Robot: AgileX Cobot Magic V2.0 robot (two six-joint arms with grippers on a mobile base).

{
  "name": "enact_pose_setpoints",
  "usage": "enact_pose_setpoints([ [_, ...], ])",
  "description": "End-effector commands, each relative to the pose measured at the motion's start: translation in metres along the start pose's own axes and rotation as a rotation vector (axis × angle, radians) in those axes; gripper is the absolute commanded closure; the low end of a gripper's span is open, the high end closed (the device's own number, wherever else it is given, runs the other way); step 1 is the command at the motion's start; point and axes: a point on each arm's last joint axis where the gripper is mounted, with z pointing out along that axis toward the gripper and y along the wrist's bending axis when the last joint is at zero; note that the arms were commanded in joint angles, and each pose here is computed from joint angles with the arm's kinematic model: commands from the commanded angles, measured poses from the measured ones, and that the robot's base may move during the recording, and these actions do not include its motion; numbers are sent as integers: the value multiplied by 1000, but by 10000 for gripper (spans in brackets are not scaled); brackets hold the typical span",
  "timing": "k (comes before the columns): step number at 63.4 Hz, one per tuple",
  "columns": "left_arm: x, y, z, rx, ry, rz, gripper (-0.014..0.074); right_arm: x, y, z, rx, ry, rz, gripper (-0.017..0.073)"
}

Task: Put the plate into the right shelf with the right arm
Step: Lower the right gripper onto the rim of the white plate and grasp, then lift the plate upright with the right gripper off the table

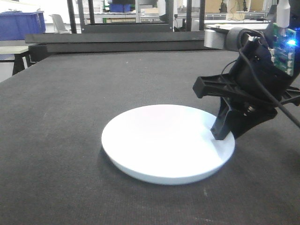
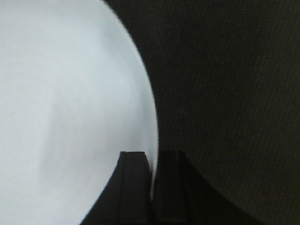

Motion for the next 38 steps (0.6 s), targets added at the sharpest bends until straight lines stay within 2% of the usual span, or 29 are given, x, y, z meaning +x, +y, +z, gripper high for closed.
enact_pose_setpoints([
  [1,-5,0,0,-4,-84,-9,640,-12,3,-19,-7,-84,-26,505],
  [10,-5,0,0,-4,-84,-9,640,-16,3,-42,-16,-125,-23,505],
  [23,-5,0,0,-4,-84,-9,640,-5,13,-110,-52,-311,-63,505],
  [38,-5,0,0,-4,-84,-9,640,51,16,-195,-72,-611,-138,505],
])
